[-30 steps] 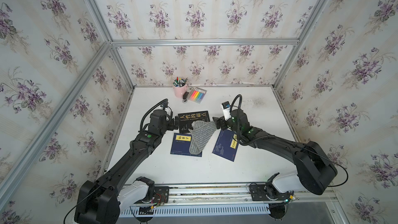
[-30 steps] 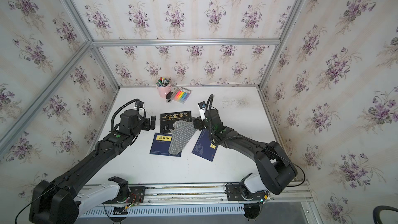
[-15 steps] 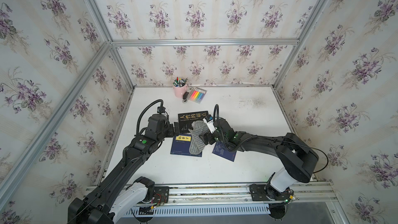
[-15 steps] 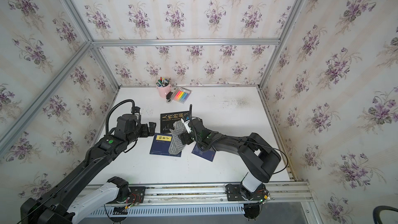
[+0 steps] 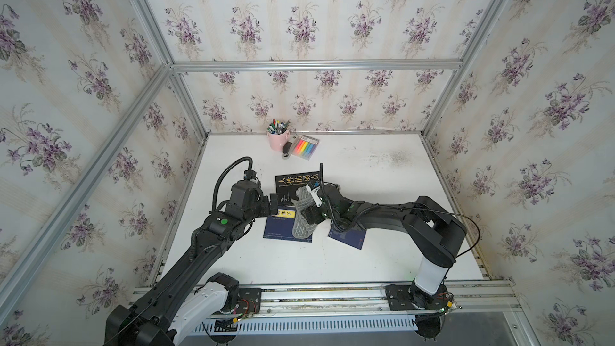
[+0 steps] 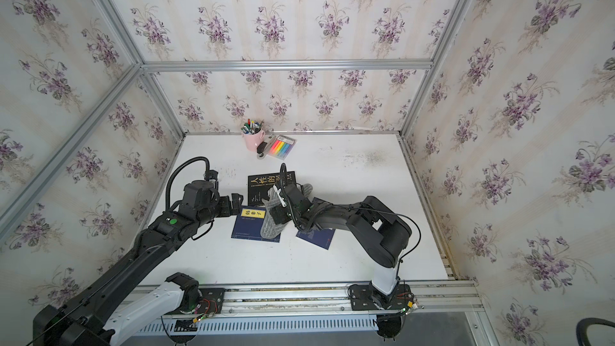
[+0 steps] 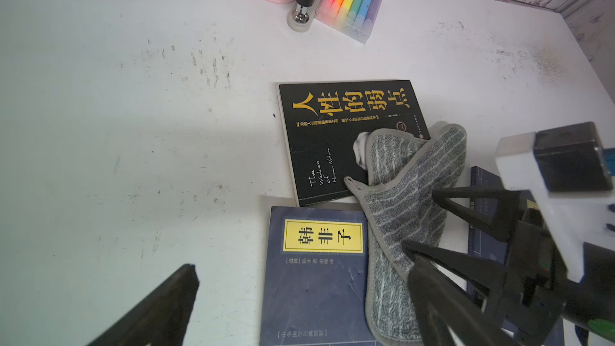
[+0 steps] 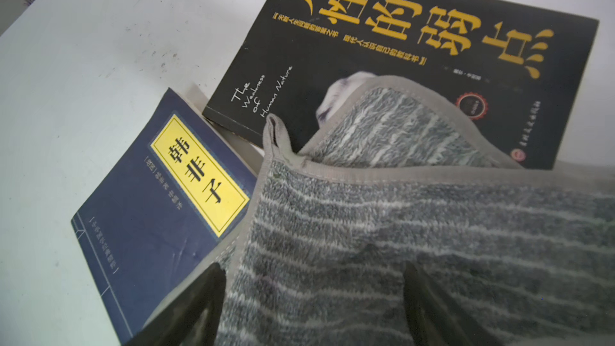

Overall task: Wipe the cover of the book
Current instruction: Pick up the cleaning item from the book.

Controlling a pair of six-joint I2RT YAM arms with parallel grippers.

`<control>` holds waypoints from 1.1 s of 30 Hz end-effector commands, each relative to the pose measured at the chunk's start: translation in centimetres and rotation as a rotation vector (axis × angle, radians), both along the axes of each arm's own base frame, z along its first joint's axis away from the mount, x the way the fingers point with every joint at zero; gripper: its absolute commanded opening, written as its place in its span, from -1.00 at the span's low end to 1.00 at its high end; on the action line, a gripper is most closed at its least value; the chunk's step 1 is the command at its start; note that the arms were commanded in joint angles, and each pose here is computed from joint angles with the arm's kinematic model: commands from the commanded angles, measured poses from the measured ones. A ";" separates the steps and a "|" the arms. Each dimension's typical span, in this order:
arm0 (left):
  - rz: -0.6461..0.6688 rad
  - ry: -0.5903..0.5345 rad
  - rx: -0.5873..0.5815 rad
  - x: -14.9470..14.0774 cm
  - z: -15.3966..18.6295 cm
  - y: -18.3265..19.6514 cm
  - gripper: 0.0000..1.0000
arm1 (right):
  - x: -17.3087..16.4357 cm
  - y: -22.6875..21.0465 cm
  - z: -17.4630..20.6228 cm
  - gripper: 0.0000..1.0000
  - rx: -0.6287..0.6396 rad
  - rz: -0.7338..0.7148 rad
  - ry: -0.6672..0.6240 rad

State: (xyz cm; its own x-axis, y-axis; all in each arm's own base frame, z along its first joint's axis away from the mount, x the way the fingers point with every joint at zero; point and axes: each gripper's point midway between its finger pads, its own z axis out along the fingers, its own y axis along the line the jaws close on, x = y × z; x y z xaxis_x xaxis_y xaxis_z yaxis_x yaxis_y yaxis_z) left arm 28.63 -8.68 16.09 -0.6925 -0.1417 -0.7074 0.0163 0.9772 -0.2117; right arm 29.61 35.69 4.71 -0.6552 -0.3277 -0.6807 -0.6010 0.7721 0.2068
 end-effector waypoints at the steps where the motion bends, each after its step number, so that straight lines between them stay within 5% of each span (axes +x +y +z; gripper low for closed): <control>1: 0.005 -0.003 -0.016 -0.1 0.1 -0.1 1.00 | 0.7 -0.4 -1.0 0.71 -0.044 -0.052 0.011; 15: 0.004 0.002 -0.013 -0.2 -0.1 -0.1 1.00 | 1.0 -2.9 -4.3 0.52 -0.208 -0.141 0.045; 33: 0.012 0.054 -0.023 -0.8 -1.9 -0.3 1.00 | 1.2 -3.0 -2.9 -0.57 -0.209 -0.131 0.009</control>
State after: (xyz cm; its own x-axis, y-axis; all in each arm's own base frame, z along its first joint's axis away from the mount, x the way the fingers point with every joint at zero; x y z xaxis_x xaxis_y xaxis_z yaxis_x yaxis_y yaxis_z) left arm 27.97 -8.75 14.61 -0.7179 -0.1533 -0.6790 0.0005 0.9754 -0.2206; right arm 31.25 34.36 2.19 -0.6960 -0.3372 -0.6340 -0.5048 0.8576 0.0981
